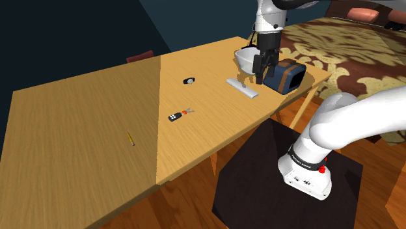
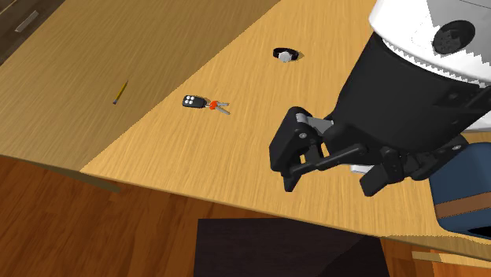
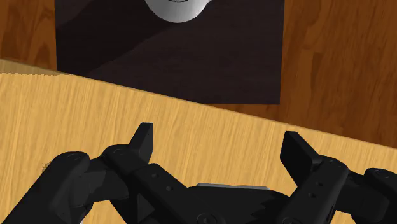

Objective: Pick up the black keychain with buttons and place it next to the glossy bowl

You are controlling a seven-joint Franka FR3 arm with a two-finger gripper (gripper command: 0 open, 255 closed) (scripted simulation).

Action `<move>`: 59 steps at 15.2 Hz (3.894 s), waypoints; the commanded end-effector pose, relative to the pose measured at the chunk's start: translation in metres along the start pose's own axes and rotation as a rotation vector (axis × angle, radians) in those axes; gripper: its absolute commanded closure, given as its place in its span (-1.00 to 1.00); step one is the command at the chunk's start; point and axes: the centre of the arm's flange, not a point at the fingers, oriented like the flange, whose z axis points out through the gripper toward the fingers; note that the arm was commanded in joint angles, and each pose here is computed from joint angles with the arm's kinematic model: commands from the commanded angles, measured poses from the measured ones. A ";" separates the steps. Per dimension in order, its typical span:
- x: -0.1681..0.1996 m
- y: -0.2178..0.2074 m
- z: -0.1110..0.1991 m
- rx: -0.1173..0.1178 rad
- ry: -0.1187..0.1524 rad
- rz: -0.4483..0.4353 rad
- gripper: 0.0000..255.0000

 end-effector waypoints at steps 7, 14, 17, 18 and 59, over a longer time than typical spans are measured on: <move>0.064 -0.017 0.027 -0.045 0.054 -0.230 -1.00; 0.134 -0.053 0.056 -0.098 0.117 -0.499 -1.00; 0.161 -0.074 0.068 -0.120 0.144 -0.614 -1.00; 0.170 -0.081 0.072 -0.128 0.153 -0.653 -1.00; 0.253 -0.184 0.134 -0.212 0.256 -1.087 1.00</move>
